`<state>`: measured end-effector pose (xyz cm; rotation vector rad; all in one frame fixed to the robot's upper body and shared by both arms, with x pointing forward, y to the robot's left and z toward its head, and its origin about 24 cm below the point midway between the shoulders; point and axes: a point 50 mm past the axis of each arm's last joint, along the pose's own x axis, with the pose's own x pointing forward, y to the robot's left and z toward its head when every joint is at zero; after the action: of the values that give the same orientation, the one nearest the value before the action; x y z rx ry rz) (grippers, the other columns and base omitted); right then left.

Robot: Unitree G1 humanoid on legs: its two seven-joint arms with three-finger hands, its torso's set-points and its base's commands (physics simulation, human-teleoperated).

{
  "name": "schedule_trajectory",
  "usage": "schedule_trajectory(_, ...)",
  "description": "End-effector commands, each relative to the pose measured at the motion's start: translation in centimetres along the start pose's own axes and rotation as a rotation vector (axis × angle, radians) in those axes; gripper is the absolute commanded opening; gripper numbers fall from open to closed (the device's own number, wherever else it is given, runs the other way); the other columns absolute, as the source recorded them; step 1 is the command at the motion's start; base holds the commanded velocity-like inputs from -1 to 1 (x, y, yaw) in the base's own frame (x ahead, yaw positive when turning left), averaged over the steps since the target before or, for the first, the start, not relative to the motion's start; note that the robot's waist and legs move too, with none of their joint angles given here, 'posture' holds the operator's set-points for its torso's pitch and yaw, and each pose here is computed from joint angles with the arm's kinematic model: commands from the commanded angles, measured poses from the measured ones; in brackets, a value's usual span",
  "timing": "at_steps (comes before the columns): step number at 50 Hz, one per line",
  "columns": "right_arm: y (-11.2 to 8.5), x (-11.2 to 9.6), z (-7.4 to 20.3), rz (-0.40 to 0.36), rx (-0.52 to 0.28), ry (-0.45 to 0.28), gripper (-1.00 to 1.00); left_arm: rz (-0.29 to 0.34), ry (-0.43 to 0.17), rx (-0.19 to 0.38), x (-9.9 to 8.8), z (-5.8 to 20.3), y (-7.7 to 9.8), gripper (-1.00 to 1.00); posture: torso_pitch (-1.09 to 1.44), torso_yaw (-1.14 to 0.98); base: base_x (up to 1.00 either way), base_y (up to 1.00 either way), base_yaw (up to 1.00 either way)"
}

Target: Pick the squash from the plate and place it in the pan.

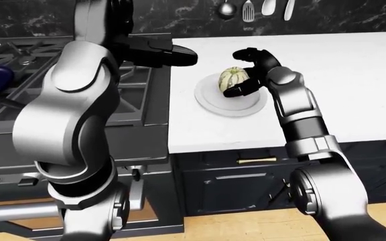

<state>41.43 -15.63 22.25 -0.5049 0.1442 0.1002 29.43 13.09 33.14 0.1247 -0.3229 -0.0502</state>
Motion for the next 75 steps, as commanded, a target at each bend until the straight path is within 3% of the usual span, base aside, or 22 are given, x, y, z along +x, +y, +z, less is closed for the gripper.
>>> schedule_trajectory(1,-0.98,-0.50,2.53,-0.033,-0.015,-0.098,0.55,0.011,-0.081,0.001,-0.24,1.57,0.16,1.00,0.00,0.00,0.00,0.00,0.00)
schedule_trajectory(35,-0.34,-0.42,2.57,-0.020,-0.028,-0.104,0.40,0.005,-0.082,0.000,-0.33,1.65,-0.01,1.00,0.00,0.00,0.00,0.00,0.00)
schedule_trajectory(50,-0.33,-0.41,2.86,-0.021,-0.043,-0.107,0.19,0.000,-0.083,0.000,-0.33,1.58,-0.09,1.00,0.00,0.00,0.00,0.00,0.00)
schedule_trajectory(61,-0.28,-0.40,2.80,-0.021,-0.042,-0.110,0.15,-0.004,-0.086,0.001,-0.42,1.66,-0.25,1.00,0.00,0.00,0.00,0.00,0.00)
schedule_trajectory(65,-0.23,-0.41,2.95,-0.022,-0.043,-0.114,0.04,-0.004,-0.086,0.000,-0.40,1.62,-0.23,1.00,0.00,0.00,0.00,0.00,0.00)
schedule_trajectory(66,-0.22,-0.42,3.03,-0.022,-0.044,-0.115,-0.10,-0.004,-0.086,0.000,-0.40,1.65,-0.23,1.00,0.00,0.00,0.00,0.00,0.00)
schedule_trajectory(75,-0.22,-0.48,3.47,-0.023,-0.044,-0.125,-0.26,-0.006,-0.086,0.000,-0.41,1.70,-0.27,1.00,0.00,0.00,0.00,0.00,0.00)
